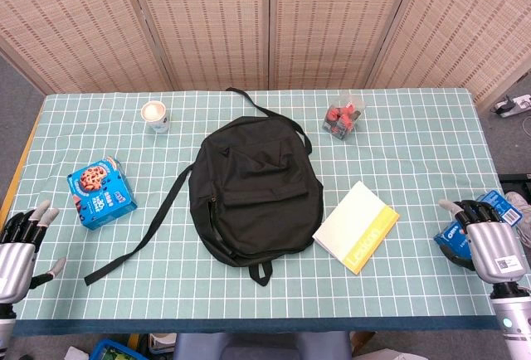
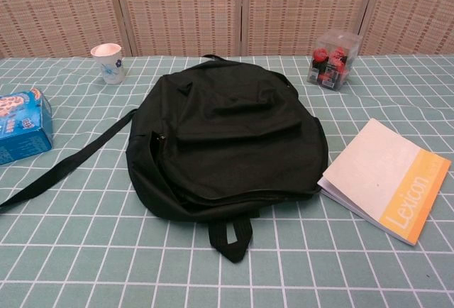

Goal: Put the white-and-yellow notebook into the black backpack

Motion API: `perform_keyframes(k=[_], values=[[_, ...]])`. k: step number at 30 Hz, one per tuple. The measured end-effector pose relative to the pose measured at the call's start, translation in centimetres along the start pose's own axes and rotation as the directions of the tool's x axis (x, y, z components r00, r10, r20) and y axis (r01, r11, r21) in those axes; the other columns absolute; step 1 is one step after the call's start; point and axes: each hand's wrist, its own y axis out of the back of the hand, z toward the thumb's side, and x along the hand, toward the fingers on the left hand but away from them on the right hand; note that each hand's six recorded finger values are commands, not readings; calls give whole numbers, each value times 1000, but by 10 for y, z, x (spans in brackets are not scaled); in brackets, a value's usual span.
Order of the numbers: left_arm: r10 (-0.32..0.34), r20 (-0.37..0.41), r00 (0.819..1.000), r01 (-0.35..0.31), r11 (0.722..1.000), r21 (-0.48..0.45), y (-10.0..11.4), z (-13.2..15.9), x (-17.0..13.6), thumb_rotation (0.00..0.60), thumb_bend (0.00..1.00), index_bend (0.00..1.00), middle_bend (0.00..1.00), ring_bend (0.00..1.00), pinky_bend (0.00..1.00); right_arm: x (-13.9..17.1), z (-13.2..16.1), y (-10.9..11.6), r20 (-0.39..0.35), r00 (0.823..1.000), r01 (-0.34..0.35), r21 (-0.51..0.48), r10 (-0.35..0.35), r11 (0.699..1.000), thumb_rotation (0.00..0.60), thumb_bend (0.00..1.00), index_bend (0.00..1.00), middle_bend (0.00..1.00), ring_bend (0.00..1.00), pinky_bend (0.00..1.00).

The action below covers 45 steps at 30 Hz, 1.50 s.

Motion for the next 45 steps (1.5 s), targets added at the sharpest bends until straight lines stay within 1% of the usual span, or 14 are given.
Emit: perform_keyframes(k=[11,14,17,20,23,27,30,34,37,40,45], values=[[-1,-1,1000,1,1000,-2,1,3,-2,600,256,134,52,99,74,-2,1,3,-25,1000,8,2,-8,1000,600,153,228,275,193,185],[-3,-6,1000,3,1000,-3,2,2,-2,600,256,134,52,99,74,-4,4,1,-49,999,3,8,-2,1000,600,153,228,270,193,185],[0,-9,1000,0,1000,-1,3,2,-3,600,256,134,52,99,74,-6,10,-5,-88,996,-26,18,28,999,600,153,228,269,193,185],[4,-10,1000,-4,1000,-5,5,3,-3,600,256,134,52,99,74,-12,17,-12,-134,989,-64,38,68,997,600,153,228,269,193,186],[-1,-18,1000,1,1000,-7,5,1,-4,600,256,133,52,99,74,-19,26,-20,-187,977,-92,73,104,993,600,153,228,269,194,202],[-1,-25,1000,1,1000,-7,6,-1,-7,600,256,133,52,100,74,-29,39,-35,-242,957,-139,104,161,985,600,150,228,269,194,205],[-7,-32,999,6,1000,-13,6,-2,-9,600,256,132,52,102,74,-37,50,-49,-278,941,-168,115,194,979,600,118,228,269,194,205],[-9,-35,999,9,1000,-17,6,-3,-11,600,256,131,52,102,74,-42,59,-71,-307,925,-194,127,225,973,600,57,228,269,185,205],[-5,-40,999,5,1000,-20,7,-5,-13,600,256,131,52,103,74,-46,64,-86,-318,916,-212,132,244,968,600,37,232,269,171,205],[-4,-47,999,3,1000,-21,8,-7,-14,600,256,131,52,103,74,-50,65,-97,-322,911,-224,139,258,965,600,33,242,269,171,205],[-5,-51,999,4,1000,-28,7,-7,-16,600,256,131,52,103,74,-57,65,-112,-319,909,-231,147,267,962,600,33,253,269,171,205]])
